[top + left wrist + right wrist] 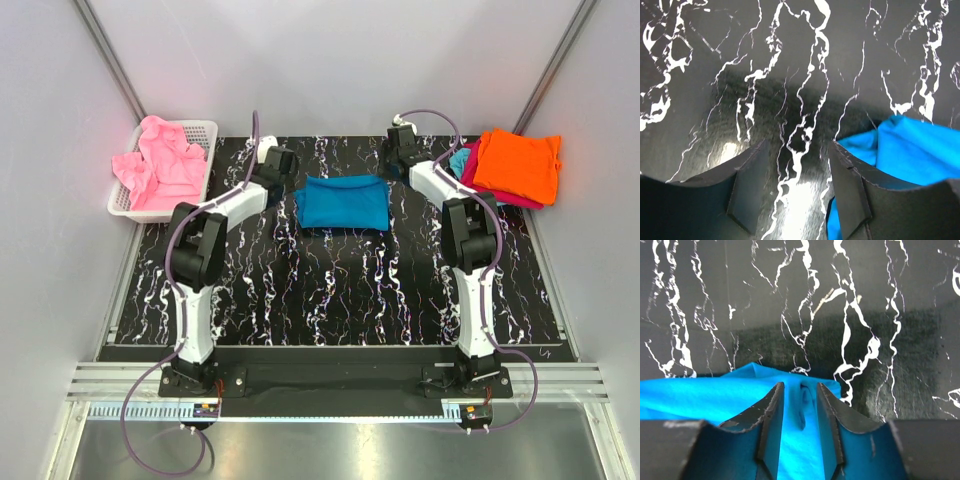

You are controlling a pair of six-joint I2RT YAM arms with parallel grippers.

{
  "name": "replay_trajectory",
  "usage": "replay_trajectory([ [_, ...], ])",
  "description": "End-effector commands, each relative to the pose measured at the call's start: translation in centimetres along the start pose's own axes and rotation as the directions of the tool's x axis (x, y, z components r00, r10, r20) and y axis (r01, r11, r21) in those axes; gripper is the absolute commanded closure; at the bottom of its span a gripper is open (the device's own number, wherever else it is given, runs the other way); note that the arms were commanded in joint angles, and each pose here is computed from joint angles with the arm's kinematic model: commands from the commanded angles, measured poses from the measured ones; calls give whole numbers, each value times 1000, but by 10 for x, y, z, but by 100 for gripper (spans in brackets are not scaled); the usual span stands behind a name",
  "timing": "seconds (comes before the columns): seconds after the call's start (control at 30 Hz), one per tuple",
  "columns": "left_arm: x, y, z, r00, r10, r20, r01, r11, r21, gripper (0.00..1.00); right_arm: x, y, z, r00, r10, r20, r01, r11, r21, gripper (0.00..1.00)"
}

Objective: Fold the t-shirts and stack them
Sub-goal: Fold the tshirt

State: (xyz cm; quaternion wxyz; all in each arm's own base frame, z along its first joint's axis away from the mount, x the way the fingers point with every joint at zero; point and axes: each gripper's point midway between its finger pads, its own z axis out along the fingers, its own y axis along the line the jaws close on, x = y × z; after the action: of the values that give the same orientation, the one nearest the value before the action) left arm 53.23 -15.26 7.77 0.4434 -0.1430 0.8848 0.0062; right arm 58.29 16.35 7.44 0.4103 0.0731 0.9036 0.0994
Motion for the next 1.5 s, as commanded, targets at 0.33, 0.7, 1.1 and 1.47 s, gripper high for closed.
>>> replay_trajectory([
  [0.33,-60,-62,-99,988,-133,72,89,895,438,44,-55,30,-49,990,16,138,2,991,-132,60],
  [0.7,1,-109,-93,972,-40,-231,148,870,471,48,22,59,-73,994,28,-104,-58,953,-298,67],
  [1.1,78,-96,-85,930,38,-364,114,915,387,52,65,74,-73,983,-35,-179,-19,955,-295,70],
  [1.47,126,-73,-97,901,98,-422,53,942,331,53,121,89,-82,953,-83,-292,-21,942,-335,73],
])
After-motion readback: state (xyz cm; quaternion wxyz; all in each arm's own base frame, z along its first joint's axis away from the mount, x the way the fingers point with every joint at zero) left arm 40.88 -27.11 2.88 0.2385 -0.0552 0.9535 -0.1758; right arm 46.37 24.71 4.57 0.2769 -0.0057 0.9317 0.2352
